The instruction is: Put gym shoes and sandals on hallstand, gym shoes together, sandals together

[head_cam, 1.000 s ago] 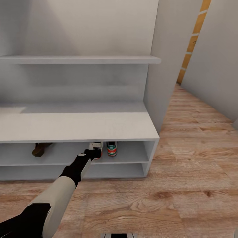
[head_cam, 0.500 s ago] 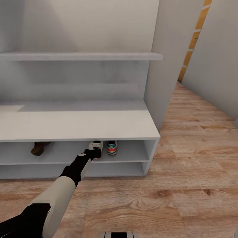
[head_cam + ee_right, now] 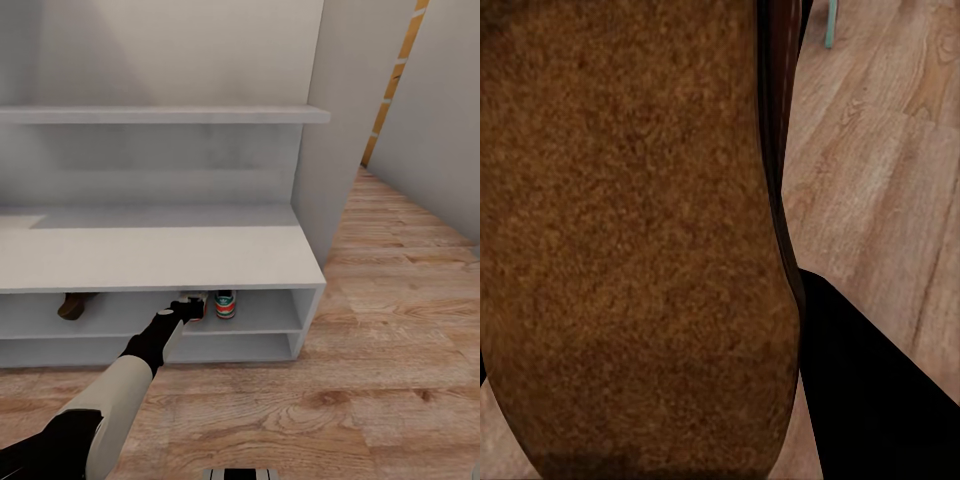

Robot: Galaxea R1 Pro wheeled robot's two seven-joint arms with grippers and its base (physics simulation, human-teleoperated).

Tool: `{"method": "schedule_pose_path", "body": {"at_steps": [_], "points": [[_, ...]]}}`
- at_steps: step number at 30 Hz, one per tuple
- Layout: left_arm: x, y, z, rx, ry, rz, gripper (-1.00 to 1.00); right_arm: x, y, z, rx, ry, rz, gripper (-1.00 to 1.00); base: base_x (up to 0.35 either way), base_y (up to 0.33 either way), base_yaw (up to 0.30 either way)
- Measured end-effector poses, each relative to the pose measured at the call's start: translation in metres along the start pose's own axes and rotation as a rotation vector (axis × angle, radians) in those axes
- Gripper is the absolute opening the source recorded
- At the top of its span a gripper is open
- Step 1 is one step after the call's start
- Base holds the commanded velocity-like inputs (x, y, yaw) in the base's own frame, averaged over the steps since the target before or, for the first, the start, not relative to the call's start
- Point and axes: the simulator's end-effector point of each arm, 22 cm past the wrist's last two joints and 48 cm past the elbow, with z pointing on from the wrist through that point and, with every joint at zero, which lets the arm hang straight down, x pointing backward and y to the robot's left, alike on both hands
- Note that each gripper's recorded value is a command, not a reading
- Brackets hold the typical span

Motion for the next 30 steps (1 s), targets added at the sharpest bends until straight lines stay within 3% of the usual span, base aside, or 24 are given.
{"method": "schedule_pose_path", "body": {"at_steps": [12,13,22,30], "points": [[0.0004,0.0007,0.0001,-0.001,0.001,0.000,-1.00,0.0000,0.0001,0.0000,0.000,0.000,0.000,-1.00,0.050,-0.022,0.000],[0.0006,0.0005,0.0001,-0.001,0.001,0.000,1.00,0.0000,0.0001,0.0000,0.000,0.000,0.000,-1.00,0.000,0.000,0.000],[0.0001,0.0010,0.0001,-0.001,0.000,-0.001,1.00,0.0001,0.0001,0.0001,0.000,0.000,0.000,-1.00,-0.014,0.000,0.000],[0.0008,0.0010,0.0005,-0.001,0.001,-0.001,1.00,0.0004,0.0002,0.0003,0.000,0.000,-0.001,-1.00,-0.301,0.000,0.000]]}}
